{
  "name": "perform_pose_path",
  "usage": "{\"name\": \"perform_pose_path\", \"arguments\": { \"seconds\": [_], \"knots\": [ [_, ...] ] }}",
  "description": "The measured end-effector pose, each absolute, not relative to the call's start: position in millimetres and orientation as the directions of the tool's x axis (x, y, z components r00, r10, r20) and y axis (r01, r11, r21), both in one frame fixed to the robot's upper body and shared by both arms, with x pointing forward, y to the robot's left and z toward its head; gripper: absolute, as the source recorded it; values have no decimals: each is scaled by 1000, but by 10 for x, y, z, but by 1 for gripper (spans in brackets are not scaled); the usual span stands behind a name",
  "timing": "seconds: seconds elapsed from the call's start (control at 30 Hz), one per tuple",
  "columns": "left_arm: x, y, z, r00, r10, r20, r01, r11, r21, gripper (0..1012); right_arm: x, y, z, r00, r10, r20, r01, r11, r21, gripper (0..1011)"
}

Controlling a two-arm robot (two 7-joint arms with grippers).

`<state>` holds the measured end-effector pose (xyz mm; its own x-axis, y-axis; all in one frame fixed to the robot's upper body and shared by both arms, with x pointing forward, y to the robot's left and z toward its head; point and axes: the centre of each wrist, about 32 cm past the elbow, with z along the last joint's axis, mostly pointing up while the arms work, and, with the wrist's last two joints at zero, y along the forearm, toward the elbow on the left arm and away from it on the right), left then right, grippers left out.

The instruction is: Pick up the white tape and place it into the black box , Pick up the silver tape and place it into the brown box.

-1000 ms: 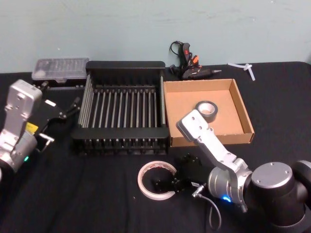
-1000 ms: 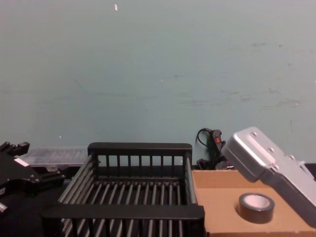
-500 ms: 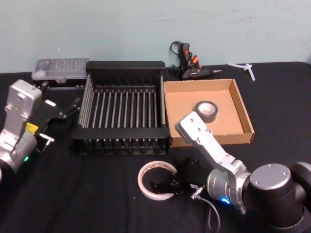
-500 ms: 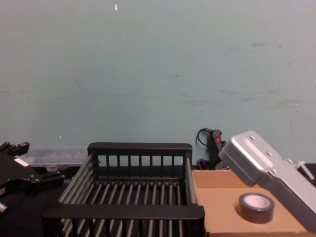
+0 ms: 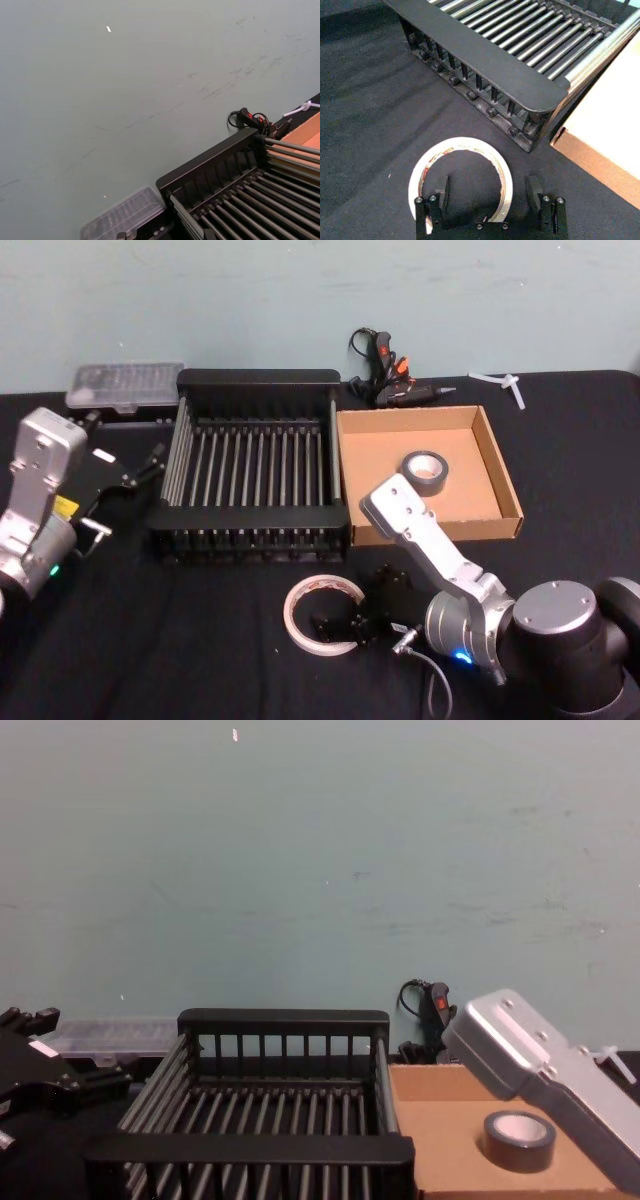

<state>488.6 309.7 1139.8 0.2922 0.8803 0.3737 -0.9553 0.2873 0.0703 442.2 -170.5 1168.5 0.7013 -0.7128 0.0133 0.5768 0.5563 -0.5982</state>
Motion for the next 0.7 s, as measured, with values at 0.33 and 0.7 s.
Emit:
{"name": "perform_pose_path", "arguments": {
  "seconds": [0.33,0.7],
  "knots": [
    [4886,3097,11398,292,880,374,-955,287,70,1001,4422,-1705,11687,701,-713,14,578,556,-598,1002],
    [4886,3097,11398,292,880,374,-955,287,70,1001,4423,-1707,11690,701,-713,15,578,556,-598,759]
  ]
}}
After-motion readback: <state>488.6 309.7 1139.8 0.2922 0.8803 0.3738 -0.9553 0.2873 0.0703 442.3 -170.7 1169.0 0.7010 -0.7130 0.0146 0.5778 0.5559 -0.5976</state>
